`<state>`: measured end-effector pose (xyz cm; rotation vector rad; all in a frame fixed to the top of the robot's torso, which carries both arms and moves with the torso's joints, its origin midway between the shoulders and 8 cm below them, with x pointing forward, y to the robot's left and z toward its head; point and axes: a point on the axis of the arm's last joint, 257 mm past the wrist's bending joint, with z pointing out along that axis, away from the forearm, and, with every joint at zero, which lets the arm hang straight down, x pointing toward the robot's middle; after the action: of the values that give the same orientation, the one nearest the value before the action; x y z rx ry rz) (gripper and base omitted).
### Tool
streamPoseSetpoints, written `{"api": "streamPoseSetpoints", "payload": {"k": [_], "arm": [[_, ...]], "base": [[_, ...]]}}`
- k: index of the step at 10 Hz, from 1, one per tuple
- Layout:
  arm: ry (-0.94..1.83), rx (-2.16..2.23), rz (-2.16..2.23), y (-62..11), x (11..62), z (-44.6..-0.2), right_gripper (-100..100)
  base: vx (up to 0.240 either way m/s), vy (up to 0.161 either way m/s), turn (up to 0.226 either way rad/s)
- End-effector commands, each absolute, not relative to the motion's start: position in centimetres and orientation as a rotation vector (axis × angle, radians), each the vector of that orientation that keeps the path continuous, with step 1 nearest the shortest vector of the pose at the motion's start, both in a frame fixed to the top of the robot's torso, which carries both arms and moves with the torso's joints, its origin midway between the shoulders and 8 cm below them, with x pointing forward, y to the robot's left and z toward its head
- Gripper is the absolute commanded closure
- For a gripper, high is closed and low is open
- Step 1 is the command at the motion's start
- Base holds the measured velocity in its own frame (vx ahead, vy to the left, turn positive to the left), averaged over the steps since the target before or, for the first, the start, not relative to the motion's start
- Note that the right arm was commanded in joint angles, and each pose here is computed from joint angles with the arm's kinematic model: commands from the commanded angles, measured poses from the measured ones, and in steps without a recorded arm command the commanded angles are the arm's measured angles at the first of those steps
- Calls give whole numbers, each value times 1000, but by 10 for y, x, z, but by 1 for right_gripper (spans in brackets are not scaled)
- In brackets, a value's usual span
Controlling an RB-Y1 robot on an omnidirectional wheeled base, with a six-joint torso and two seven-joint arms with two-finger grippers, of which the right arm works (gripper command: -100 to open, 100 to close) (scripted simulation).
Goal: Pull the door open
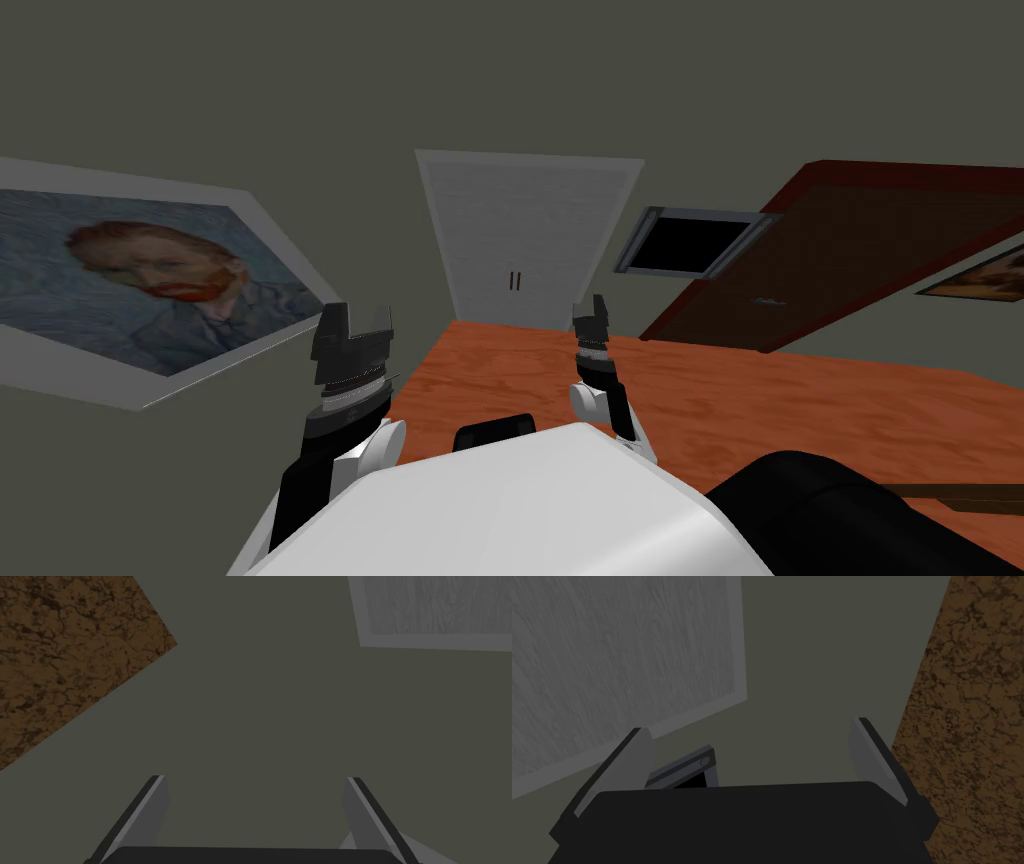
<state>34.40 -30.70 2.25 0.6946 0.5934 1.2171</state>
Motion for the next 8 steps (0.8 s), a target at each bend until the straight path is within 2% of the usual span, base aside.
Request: {"api": "streamPoseSetpoints", "payload": {"k": [1,8], "arm": [[623,686,1185,-307,350,13,-100],[722,654,1067,-309,368,-21,-100]], "base": [[0,82,-14],[159,3,-36]]}}
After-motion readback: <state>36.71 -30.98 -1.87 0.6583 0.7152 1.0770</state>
